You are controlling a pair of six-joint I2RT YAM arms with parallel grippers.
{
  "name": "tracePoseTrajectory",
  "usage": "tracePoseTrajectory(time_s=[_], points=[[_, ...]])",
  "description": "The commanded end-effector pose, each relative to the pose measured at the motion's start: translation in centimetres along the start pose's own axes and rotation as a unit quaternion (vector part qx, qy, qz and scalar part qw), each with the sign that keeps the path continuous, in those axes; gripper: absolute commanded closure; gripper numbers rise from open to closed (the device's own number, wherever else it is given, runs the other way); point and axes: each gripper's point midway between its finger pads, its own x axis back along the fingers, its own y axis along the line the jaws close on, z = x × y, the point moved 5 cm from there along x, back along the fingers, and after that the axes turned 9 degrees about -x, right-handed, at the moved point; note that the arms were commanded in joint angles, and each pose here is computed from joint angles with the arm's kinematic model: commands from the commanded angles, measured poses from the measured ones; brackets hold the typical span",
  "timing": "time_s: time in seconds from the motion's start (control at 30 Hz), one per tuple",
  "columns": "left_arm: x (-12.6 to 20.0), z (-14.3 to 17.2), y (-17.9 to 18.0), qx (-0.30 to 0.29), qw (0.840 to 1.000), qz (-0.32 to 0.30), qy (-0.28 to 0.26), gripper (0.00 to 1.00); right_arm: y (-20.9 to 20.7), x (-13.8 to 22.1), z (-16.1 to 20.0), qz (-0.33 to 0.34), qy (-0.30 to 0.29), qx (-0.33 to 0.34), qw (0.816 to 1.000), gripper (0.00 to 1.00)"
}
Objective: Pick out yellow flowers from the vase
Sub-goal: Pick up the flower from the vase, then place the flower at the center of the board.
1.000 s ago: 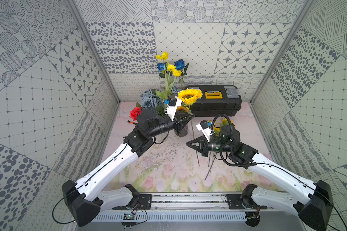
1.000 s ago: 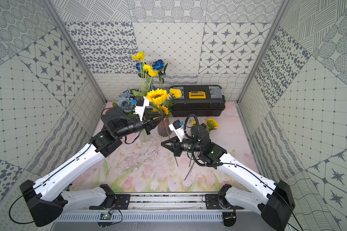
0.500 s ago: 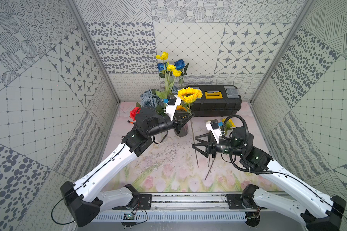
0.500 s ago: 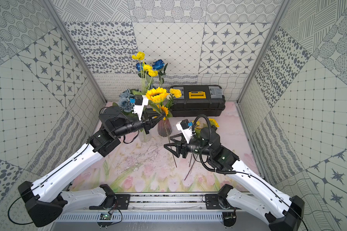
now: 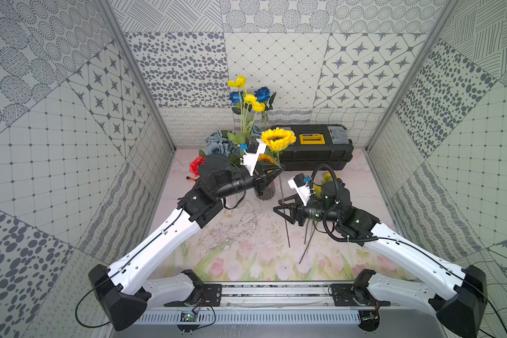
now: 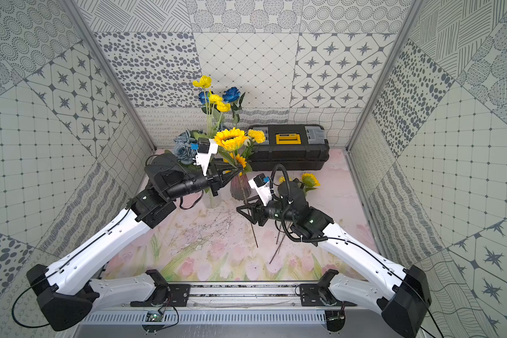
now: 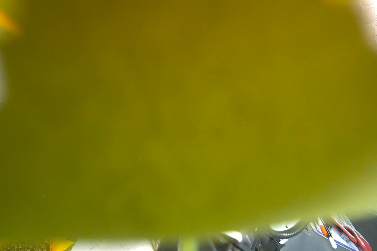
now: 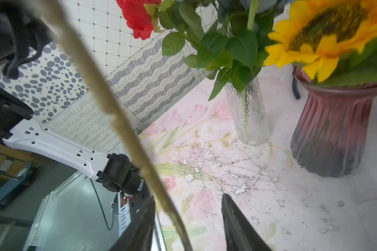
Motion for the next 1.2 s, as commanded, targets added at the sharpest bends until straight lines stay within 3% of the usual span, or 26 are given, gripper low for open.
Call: tracePoseTrajectory(time_s=[0.0, 0.17, 0.33, 0.4, 0.43, 0.57, 0.67, 0.9, 1.0, 1.07, 1.17], points=[[-0.1, -0.9, -0.5, -0.01, 1.0, 0.021, -0.012, 0.96, 1.6, 0.3, -2.0, -0.034, -0.035, 0.023, 0.999, 0.68], [-0.1, -0.9, -0.5, -0.011, 1.0, 0.02, -0.014, 0.96, 1.5, 0.7, -1.9, -0.028, -0.047, 0.021, 0.998, 0.93], [-0.2, -0.9, -0.4, -0.012, 1.0, 0.017, -0.016, 0.93, 1.3, 1.0, -1.9, -0.018, -0.054, 0.019, 0.998, 1.0], [-0.3, -0.8, -0.3, -0.011, 1.0, 0.013, -0.012, 0.88, 1.2, 1.1, -1.9, -0.012, -0.058, 0.02, 0.998, 1.0], [-0.3, -0.6, -0.2, -0.009, 1.0, 0.012, -0.009, 0.83, 1.0, 1.2, -1.9, -0.008, -0.06, 0.018, 0.998, 1.0], [-0.1, -0.5, -0.1, -0.008, 1.0, 0.005, -0.005, 0.43, 0.5, 1.4, -2.5, 0.01, -0.075, 0.004, 0.997, 1.0], [0.0, -0.1, 0.1, -0.01, 1.0, -0.007, 0.002, 0.27, -0.7, 2.2, -3.0, 0.046, -0.089, -0.019, 0.995, 1.0], [1.9, 0.6, 1.0, -0.029, 0.996, -0.081, 0.016, 0.24, -4.9, 6.3, -3.3, 0.173, -0.139, -0.086, 0.971, 1.0], [3.3, 1.4, 2.2, -0.032, 0.988, -0.152, 0.019, 0.24, -7.9, 9.0, -2.2, 0.249, -0.153, -0.15, 0.945, 1.0], [4.3, 2.0, 3.1, -0.029, 0.979, -0.199, 0.018, 0.23, -10.1, 10.4, -0.7, 0.278, -0.139, -0.201, 0.929, 1.0], [5.3, 2.3, 3.5, -0.025, 0.975, -0.22, 0.018, 0.23, -11.8, 11.1, 1.4, 0.299, -0.11, -0.246, 0.915, 1.0]])
